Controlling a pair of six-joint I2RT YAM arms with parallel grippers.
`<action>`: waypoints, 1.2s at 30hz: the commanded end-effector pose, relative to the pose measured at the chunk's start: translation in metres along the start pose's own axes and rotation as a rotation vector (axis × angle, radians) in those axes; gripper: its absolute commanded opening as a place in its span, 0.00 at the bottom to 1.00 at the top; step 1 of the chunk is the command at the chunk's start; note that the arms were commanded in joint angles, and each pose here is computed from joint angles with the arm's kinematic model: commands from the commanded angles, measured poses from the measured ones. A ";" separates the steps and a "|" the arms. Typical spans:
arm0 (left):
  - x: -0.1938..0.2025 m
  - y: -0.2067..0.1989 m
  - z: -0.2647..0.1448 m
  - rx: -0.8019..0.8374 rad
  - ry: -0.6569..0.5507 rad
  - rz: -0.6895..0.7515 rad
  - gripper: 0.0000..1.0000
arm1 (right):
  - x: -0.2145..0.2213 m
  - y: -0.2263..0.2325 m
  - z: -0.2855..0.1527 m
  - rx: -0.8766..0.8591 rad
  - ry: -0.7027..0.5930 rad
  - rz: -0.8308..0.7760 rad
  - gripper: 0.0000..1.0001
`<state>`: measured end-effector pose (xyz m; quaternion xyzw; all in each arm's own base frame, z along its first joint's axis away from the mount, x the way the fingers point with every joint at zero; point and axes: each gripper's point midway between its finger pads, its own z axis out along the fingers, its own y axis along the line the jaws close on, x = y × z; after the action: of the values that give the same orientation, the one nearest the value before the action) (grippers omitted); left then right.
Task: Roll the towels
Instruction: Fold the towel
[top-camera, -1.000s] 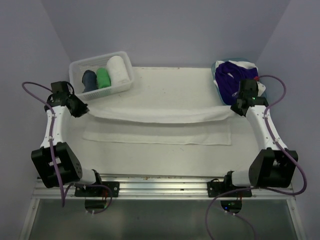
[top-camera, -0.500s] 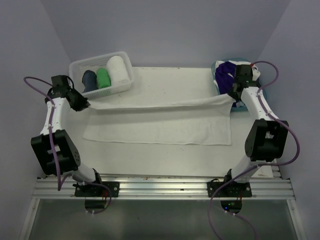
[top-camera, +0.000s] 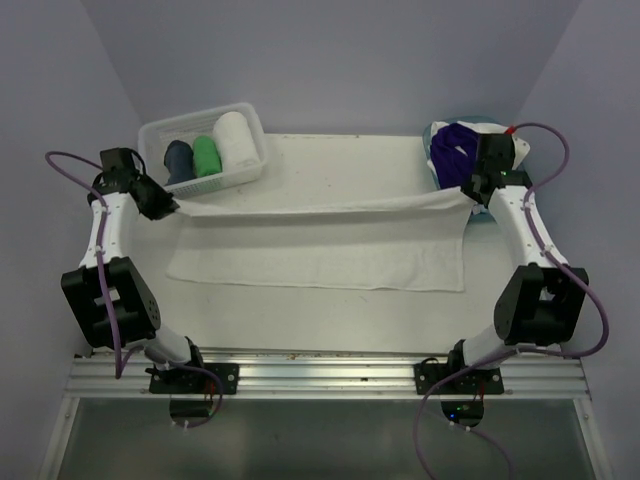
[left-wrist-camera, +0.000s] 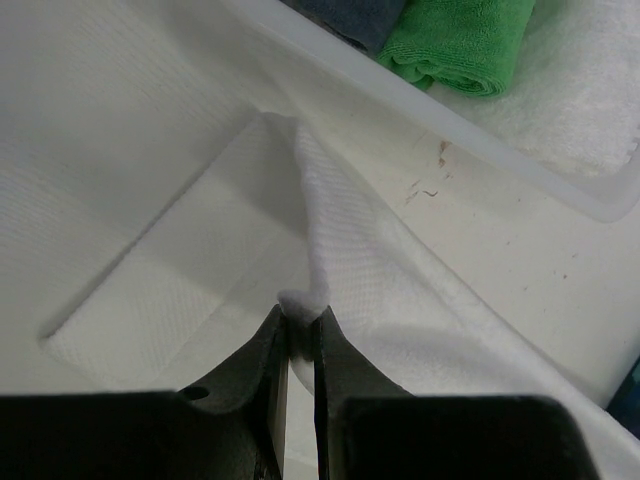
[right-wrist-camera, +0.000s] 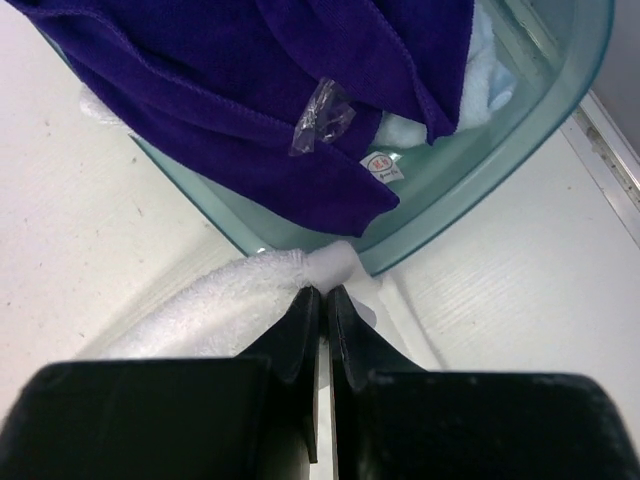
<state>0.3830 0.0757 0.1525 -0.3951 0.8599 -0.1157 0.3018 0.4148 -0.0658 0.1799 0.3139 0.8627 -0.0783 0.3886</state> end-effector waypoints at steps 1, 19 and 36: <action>-0.017 0.002 -0.012 0.012 -0.068 0.016 0.00 | -0.017 -0.018 -0.022 0.026 -0.094 0.023 0.00; 0.033 0.046 -0.009 -0.053 0.021 -0.001 0.00 | 0.096 -0.085 -0.027 0.178 0.160 -0.009 0.00; 0.053 0.065 -0.006 -0.104 0.054 -0.008 0.00 | 0.156 -0.100 -0.042 0.175 0.328 0.016 0.00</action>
<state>0.3106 0.0677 0.0934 -0.4188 0.8751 -0.0950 0.2231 0.2550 -0.0526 0.0736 0.3531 0.9081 -0.1025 0.2006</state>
